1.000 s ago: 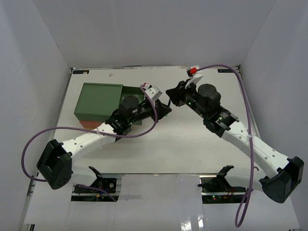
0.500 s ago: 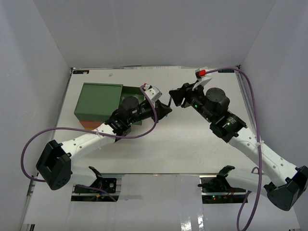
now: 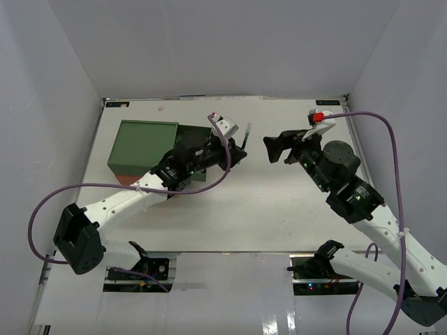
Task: Sort the stationery into containers
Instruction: Place the pen in the drawer.
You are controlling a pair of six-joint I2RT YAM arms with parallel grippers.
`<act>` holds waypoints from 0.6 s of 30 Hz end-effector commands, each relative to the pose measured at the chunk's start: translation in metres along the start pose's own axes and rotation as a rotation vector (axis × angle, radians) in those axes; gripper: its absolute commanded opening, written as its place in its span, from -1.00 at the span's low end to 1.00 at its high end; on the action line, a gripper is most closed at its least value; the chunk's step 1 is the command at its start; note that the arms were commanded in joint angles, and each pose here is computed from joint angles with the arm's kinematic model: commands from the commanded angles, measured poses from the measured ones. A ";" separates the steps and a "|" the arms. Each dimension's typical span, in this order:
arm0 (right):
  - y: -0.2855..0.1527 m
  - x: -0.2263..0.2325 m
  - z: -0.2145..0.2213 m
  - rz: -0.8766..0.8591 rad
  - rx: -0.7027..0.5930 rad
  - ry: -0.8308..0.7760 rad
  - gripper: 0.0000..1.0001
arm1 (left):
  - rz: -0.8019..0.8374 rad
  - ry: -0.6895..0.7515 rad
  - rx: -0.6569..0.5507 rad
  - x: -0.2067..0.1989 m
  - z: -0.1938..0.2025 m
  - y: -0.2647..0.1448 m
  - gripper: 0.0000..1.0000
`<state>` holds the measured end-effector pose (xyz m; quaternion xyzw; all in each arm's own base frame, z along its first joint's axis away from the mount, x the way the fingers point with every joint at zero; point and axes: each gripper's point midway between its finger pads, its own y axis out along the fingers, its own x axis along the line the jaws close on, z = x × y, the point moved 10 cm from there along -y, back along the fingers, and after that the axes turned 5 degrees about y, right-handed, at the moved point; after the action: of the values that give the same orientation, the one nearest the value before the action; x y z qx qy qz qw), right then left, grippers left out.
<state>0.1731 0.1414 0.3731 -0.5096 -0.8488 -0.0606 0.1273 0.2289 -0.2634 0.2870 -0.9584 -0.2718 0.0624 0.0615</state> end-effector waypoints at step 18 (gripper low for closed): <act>-0.015 -0.024 0.044 0.076 0.083 -0.087 0.89 | -0.398 0.106 0.213 0.014 -0.050 -0.082 -1.00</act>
<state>0.1629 0.1251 0.3270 -0.5375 -0.8340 0.0046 0.1244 0.2139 -0.2068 0.3381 -0.8930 -0.4160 0.0317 0.1689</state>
